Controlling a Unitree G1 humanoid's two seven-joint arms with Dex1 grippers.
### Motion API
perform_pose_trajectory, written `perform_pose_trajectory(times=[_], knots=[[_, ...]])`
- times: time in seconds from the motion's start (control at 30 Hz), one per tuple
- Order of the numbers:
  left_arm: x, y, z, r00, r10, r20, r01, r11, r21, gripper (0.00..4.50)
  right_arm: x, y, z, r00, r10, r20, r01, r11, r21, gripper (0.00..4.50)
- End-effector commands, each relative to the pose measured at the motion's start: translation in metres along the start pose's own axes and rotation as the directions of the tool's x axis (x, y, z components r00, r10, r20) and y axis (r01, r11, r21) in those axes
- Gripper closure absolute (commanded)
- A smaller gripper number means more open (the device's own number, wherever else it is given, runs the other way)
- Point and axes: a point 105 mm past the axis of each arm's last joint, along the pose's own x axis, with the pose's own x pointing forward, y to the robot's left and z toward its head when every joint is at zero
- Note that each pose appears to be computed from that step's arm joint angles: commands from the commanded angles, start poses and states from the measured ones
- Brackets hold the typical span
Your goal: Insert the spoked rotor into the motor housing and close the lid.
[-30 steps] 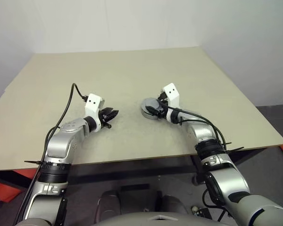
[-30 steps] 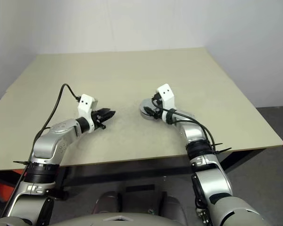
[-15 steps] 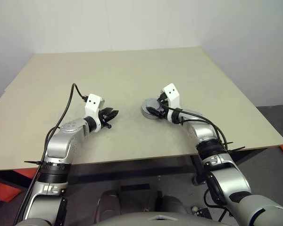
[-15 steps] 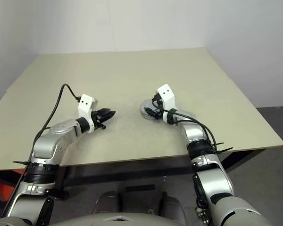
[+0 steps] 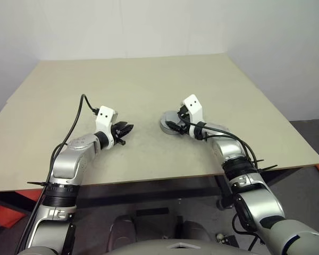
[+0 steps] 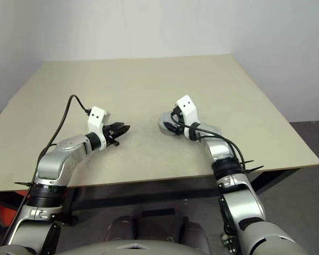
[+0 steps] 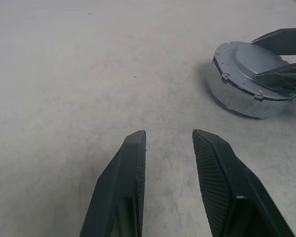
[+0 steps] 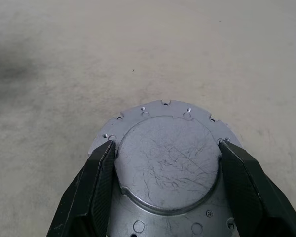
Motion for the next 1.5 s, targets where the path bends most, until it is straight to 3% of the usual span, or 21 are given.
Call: perform_pose_trajectory(times=[0.03, 0.53, 0.8, 1.1, 1.2, 1.3, 1.5], knots=[[-0.004, 0.001, 0.016, 0.998, 0.006, 0.056, -0.008, 0.999, 0.035, 2.91, -0.005, -0.008, -0.014, 0.997, -0.021, -0.071, 0.02, 0.999, -0.026, 1.33], [-0.003, -0.001, 0.017, 0.998, 0.005, 0.061, -0.007, 0.999, 0.033, 2.91, 0.001, -0.003, -0.016, 0.992, 0.056, -0.114, -0.049, 0.997, 0.062, 1.33], [-0.002, -0.001, 0.017, 0.998, 0.009, 0.067, -0.01, 1.0, 0.021, 2.91, 0.002, -0.004, -0.024, 0.989, 0.037, -0.144, -0.035, 0.999, 0.014, 1.33], [0.046, -0.024, 0.041, 0.982, -0.092, 0.167, 0.141, 0.941, -0.306, 2.91, 0.004, -0.004, -0.025, 0.989, 0.032, -0.146, -0.031, 0.999, 0.004, 1.33], [0.071, -0.035, 0.043, 0.975, -0.158, 0.154, 0.207, 0.893, -0.398, 3.54, 0.006, -0.002, -0.021, 0.99, 0.033, -0.135, -0.033, 0.999, 0.0, 1.33], [0.091, -0.042, 0.032, 0.977, -0.199, 0.079, 0.214, 0.874, -0.436, 4.46, 0.007, -0.002, -0.018, 0.992, 0.025, -0.123, -0.026, 1.0, -0.005, 1.33], [0.106, -0.057, 0.024, 0.958, -0.285, 0.012, 0.259, 0.852, -0.455, 4.46, 0.002, -0.006, -0.015, 0.995, 0.001, -0.104, -0.001, 1.0, -0.004, 1.33]])
